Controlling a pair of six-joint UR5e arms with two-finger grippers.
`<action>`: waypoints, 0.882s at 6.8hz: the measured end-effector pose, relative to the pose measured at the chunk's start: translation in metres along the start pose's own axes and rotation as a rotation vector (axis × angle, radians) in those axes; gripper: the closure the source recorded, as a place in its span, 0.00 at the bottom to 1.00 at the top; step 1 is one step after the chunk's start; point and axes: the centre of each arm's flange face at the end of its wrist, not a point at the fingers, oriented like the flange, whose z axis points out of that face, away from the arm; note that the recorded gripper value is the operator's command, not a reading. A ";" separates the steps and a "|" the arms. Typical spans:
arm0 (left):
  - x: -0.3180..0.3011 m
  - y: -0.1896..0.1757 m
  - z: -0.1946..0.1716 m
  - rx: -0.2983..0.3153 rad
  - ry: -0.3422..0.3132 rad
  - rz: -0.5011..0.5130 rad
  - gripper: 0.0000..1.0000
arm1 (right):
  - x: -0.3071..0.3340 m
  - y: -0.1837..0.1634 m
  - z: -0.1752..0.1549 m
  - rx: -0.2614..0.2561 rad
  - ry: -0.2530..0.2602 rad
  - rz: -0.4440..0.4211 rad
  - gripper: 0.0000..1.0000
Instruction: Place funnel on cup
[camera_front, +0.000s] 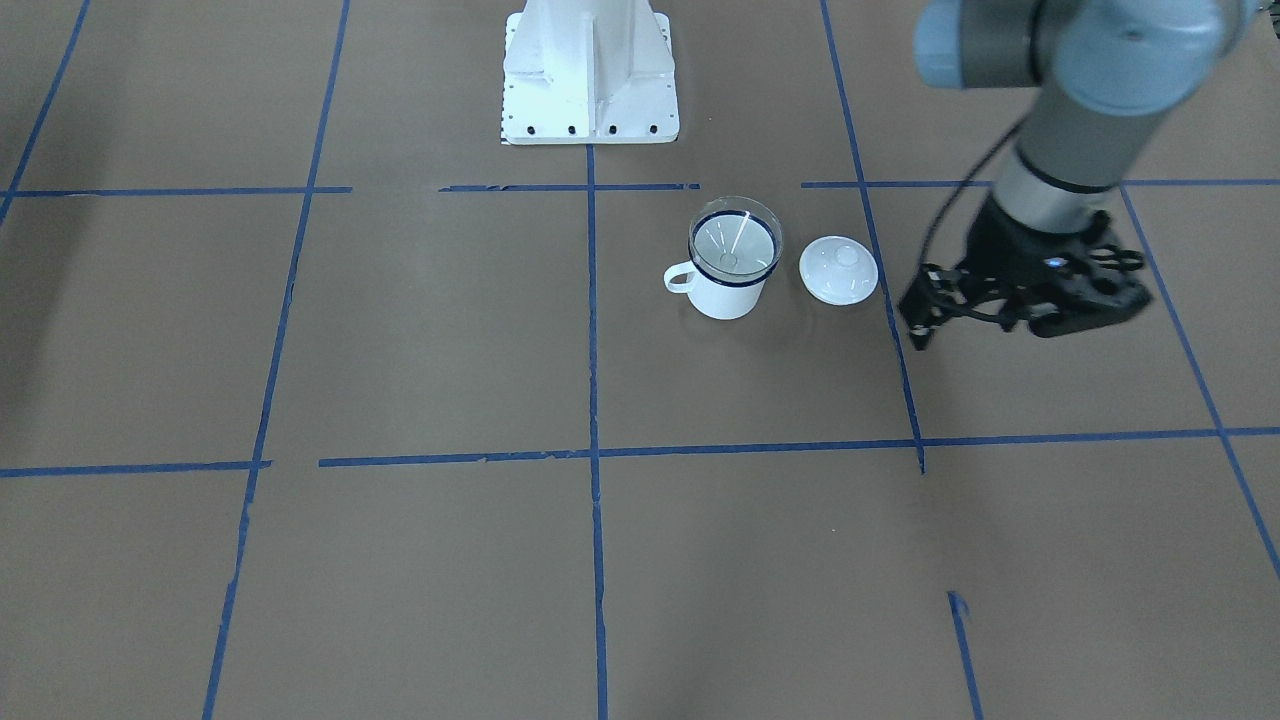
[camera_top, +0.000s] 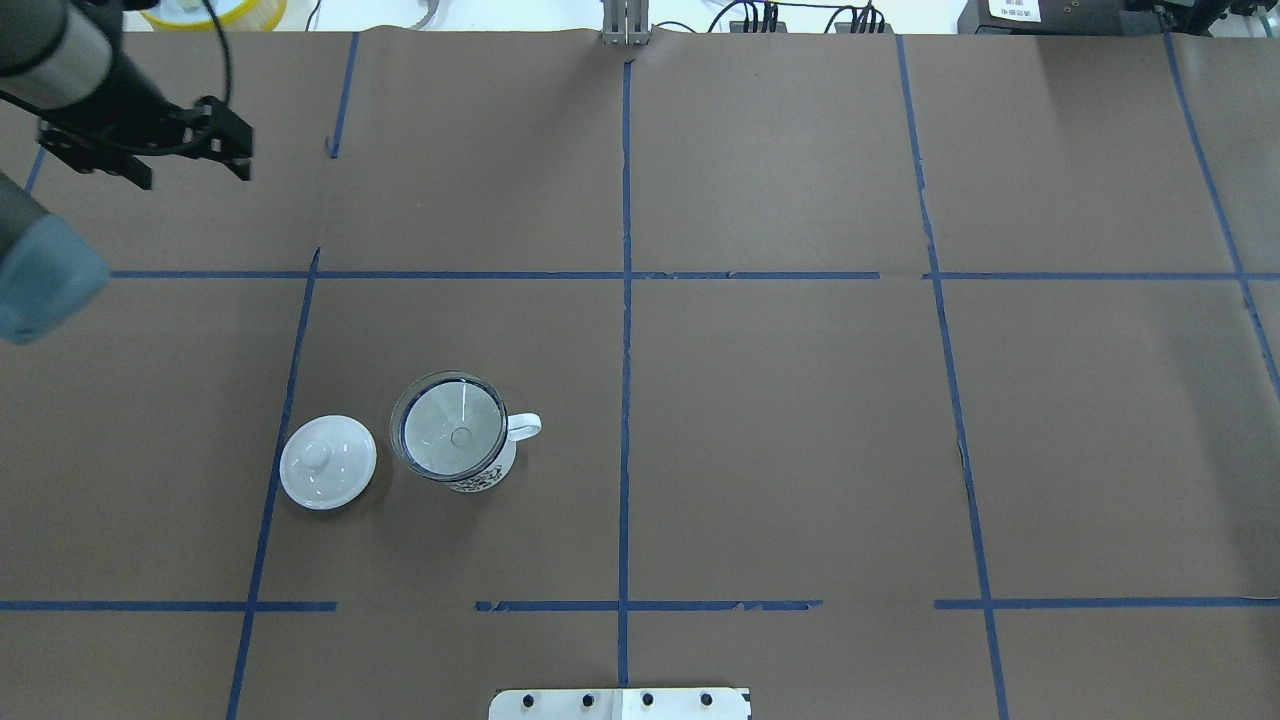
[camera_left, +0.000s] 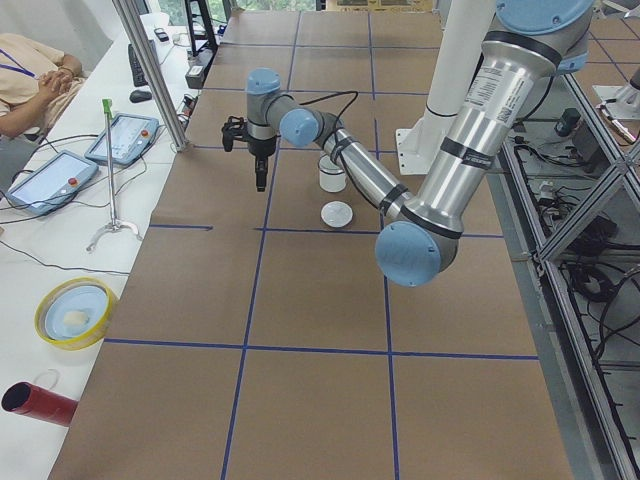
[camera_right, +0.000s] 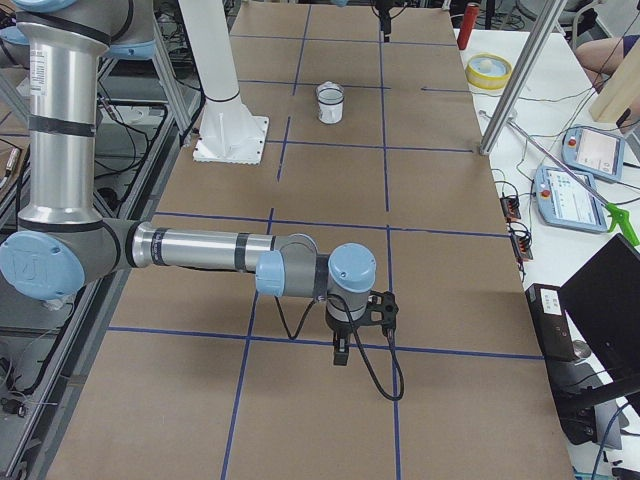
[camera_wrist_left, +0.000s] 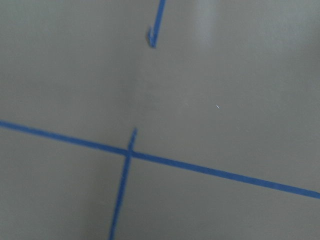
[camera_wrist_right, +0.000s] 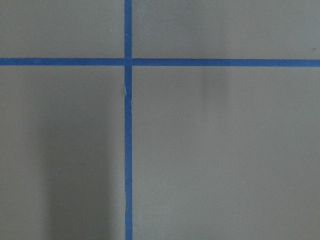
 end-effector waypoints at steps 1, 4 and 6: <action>-0.083 -0.012 -0.010 0.002 -0.010 0.090 0.00 | 0.000 0.000 0.000 0.000 0.000 0.000 0.00; -0.316 -0.013 -0.021 -0.036 -0.094 0.211 0.00 | 0.000 0.000 0.000 0.000 0.000 0.000 0.00; -0.411 0.005 -0.028 -0.055 -0.095 0.189 0.00 | 0.000 0.000 0.000 0.000 0.000 0.000 0.00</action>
